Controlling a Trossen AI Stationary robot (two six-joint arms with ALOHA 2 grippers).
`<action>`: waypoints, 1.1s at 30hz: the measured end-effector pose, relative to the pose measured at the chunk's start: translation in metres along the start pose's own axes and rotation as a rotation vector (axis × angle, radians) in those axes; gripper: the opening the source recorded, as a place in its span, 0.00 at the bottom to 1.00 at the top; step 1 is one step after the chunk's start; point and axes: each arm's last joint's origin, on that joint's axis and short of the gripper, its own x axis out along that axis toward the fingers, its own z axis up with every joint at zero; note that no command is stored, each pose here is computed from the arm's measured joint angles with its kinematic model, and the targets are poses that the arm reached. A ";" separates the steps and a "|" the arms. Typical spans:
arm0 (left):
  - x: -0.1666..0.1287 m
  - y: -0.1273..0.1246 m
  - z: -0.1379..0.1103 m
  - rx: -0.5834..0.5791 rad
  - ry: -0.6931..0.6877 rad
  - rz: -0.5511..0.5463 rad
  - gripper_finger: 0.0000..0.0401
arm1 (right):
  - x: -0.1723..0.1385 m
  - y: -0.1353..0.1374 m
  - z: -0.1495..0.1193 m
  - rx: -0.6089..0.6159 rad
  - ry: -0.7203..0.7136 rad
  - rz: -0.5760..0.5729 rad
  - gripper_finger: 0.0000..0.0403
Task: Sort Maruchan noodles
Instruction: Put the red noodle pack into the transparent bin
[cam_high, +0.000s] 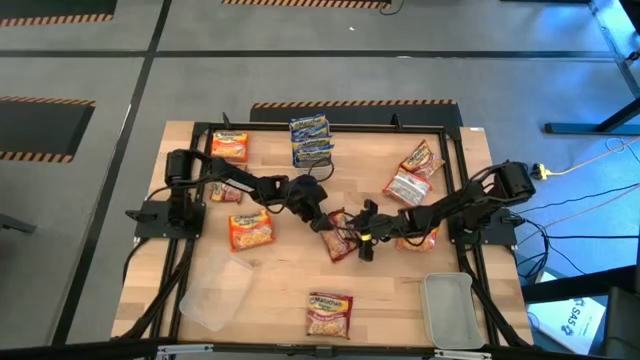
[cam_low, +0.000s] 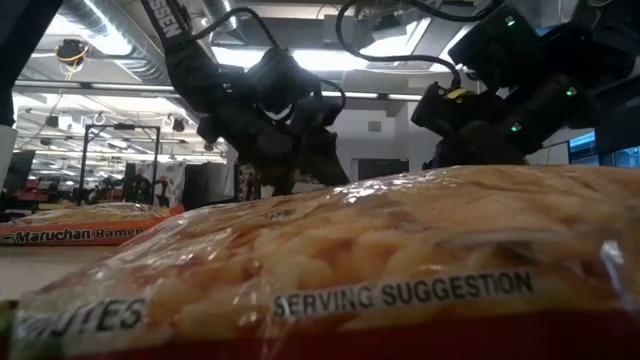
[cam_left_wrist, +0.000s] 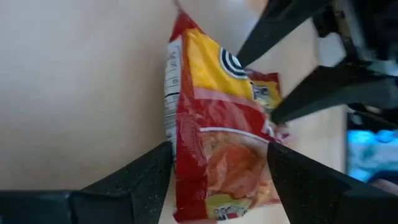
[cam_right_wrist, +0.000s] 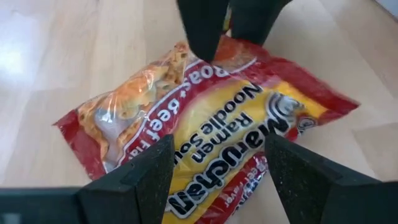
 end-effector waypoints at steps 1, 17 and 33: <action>0.000 0.000 0.000 -0.001 0.006 -0.014 0.64 | 0.000 0.000 0.000 -0.004 -0.002 -0.005 0.59; 0.014 0.002 -0.010 0.032 -0.003 0.020 0.44 | 0.000 0.000 0.001 -0.021 -0.021 -0.007 0.59; 0.011 -0.014 -0.011 0.278 -0.056 0.008 0.20 | -0.040 -0.006 0.018 0.021 0.016 -0.001 0.59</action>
